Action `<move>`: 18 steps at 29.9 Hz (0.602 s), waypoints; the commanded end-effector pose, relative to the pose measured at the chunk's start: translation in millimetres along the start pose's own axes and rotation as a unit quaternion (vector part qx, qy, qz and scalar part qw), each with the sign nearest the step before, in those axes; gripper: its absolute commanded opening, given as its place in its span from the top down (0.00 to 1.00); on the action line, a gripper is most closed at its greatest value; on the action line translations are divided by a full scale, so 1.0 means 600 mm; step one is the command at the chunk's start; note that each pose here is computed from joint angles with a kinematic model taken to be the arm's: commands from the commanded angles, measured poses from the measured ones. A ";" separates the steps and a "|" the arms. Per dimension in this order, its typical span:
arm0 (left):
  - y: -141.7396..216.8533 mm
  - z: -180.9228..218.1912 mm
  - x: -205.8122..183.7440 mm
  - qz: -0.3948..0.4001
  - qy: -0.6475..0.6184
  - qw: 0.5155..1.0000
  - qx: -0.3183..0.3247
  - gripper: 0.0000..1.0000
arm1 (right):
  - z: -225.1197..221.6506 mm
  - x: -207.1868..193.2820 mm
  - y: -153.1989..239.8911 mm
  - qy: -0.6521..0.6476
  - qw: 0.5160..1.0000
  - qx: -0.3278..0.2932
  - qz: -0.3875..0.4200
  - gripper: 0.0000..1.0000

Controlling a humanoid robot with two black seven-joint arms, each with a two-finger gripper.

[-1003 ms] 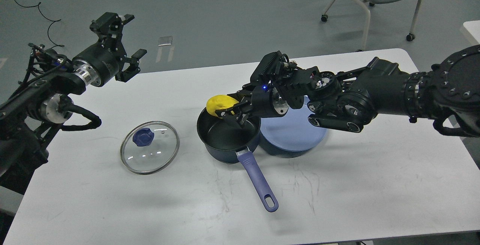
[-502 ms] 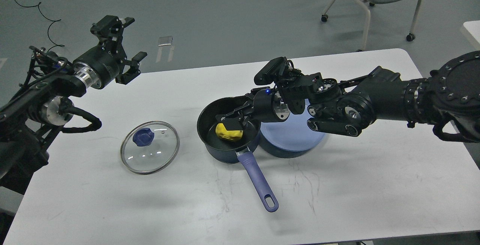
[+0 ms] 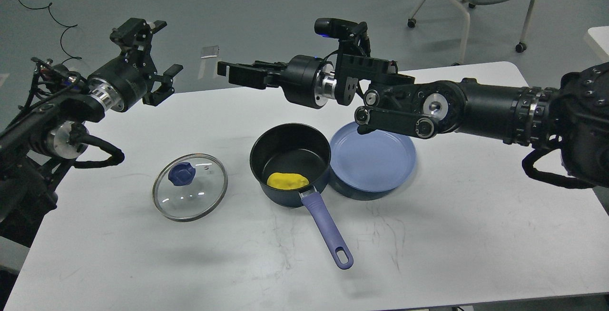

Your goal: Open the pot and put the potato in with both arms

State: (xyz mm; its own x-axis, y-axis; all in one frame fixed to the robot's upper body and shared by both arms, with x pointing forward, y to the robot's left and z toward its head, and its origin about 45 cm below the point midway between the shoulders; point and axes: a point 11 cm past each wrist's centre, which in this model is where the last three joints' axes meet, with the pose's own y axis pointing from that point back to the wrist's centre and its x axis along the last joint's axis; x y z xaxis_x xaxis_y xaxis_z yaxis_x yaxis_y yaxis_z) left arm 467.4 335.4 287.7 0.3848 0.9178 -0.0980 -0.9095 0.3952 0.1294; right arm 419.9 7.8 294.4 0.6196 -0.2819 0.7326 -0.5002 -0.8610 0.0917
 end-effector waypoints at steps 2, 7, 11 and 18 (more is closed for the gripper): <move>0.000 0.015 0.004 0.004 0.011 1.000 -0.018 0.02 | 0.019 0.078 0.088 -0.099 0.991 0.017 0.093 0.00; 0.001 0.014 0.004 0.004 0.013 1.000 -0.019 0.02 | 0.081 0.110 0.145 -0.217 0.960 -0.007 0.178 0.00; 0.000 0.018 0.003 0.003 0.015 1.000 -0.024 0.02 | 0.142 0.170 0.249 -0.260 0.942 -0.037 0.208 0.00; 0.000 0.023 -0.008 -0.009 0.030 0.997 -0.065 0.02 | 0.196 0.217 0.357 -0.382 0.898 -0.020 0.218 0.00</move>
State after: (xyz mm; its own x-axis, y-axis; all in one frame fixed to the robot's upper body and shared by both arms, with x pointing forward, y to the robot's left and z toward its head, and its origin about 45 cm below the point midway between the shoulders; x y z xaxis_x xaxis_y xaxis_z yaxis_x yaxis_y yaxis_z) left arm 469.9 334.8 302.0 0.3802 0.9143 -0.1395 -0.9209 0.3883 0.0350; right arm 463.1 -236.7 333.2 0.5949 -0.7939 0.1253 -0.7949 -0.6043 -0.0543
